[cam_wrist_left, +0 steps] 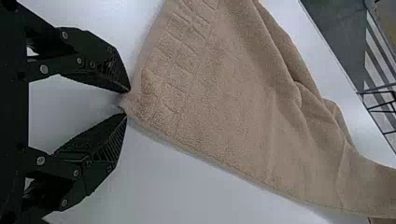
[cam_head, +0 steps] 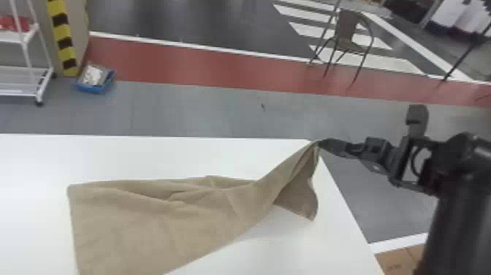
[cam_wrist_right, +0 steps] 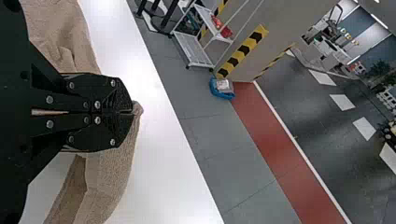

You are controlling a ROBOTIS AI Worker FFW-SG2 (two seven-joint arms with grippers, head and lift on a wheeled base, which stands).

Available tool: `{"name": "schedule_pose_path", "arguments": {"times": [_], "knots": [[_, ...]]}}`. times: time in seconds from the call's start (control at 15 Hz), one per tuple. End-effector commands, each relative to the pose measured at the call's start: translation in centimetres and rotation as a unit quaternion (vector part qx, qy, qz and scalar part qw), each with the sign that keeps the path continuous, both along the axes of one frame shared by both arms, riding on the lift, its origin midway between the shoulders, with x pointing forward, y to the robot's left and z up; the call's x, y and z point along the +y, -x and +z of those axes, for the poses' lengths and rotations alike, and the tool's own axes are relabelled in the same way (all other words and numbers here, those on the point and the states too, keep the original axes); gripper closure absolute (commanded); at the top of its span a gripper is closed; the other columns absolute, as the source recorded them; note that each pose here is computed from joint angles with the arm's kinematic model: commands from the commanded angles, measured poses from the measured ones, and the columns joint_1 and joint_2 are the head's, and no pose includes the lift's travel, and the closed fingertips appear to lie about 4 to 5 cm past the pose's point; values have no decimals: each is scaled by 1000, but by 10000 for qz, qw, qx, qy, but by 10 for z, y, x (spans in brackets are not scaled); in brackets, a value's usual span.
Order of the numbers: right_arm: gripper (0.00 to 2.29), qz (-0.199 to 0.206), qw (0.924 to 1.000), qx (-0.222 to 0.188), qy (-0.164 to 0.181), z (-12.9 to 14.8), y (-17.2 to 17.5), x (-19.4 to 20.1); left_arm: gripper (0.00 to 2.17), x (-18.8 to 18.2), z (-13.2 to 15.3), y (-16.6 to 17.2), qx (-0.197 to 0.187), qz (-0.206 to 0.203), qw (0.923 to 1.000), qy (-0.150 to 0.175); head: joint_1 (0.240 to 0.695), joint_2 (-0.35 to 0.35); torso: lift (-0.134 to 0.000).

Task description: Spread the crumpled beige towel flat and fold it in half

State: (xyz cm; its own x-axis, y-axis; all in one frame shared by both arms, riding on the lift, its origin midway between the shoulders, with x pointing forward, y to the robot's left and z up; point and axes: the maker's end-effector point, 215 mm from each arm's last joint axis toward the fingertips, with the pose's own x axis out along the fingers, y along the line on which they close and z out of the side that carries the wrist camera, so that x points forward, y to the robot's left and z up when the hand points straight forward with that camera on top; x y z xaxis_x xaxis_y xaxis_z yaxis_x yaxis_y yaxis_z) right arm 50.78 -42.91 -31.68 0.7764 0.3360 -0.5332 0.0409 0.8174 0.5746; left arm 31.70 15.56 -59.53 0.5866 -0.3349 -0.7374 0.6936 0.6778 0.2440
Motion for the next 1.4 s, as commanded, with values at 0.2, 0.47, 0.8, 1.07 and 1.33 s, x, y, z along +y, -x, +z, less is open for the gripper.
{"name": "schedule_pose_path", "arguments": {"times": [0.2,0.47,0.8,1.07,1.33], "knots": [[1214,0,10000,15,-9,-4,-1,-1,704,-4,1,-2,-27,-13,10000,55,695,-350,0],[1214,-23,10000,37,-3,-7,-1,-3,1285,-9,12,-8,-152,97,9994,287,695,-350,0],[1214,-18,10000,47,-12,-8,0,-2,1696,-6,40,-20,-396,300,9969,614,695,-350,0],[1214,-46,10000,29,-25,-6,1,-5,1710,13,76,-38,-622,584,9927,849,695,-350,0],[1214,-16,9998,-138,-107,10,1,-15,1710,43,113,-57,-519,1156,9822,1383,695,-327,0]]}}
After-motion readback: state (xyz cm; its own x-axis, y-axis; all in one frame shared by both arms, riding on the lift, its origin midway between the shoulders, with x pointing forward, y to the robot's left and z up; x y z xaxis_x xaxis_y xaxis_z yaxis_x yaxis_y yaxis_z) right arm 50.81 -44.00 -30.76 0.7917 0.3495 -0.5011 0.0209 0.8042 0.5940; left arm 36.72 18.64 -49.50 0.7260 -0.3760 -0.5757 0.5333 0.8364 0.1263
